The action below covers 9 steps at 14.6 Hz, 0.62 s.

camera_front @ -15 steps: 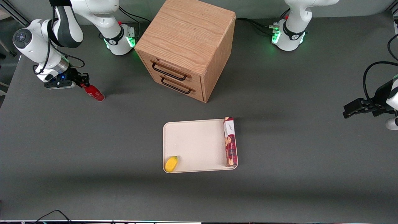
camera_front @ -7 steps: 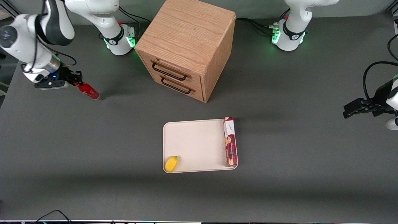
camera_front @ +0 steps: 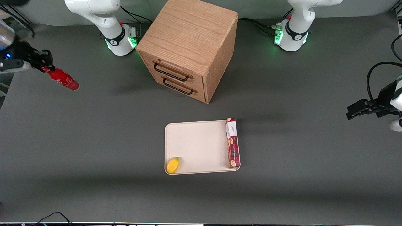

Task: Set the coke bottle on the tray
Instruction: 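Lift the bottle and carry it with the right gripper toward the white tray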

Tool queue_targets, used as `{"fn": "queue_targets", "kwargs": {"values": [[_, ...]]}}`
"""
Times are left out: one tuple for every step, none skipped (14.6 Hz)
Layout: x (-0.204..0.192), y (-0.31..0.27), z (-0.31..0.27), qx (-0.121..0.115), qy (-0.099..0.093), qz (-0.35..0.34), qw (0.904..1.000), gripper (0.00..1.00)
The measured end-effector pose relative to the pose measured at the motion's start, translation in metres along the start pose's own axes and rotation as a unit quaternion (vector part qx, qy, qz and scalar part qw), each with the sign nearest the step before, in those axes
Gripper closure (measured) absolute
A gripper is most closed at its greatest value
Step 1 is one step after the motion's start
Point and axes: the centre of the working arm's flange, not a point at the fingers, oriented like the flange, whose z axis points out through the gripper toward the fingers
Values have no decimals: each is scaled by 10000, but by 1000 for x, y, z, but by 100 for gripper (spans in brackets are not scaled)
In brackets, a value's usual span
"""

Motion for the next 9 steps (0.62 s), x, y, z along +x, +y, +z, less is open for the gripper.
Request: {"fn": "queue_targets", "kwargs": {"values": [[11, -13, -23, 32, -69, -17, 10000, 69], [24, -28, -41, 37, -140, -7, 9999, 69], [39, -47, -53, 42, -201, 33, 9998, 69], [55, -70, -59, 75, -244, 127, 9996, 69], [70, -96, -57, 142, -302, 302, 9990, 69], [84, -125, -50, 205, -385, 517, 9977, 69], [97, -154, -38, 244, -478, 710, 9960, 69], [110, -182, -24, 290, -495, 901, 9943, 69], [123, -207, -11, 376, -449, 1103, 9922, 69]]}}
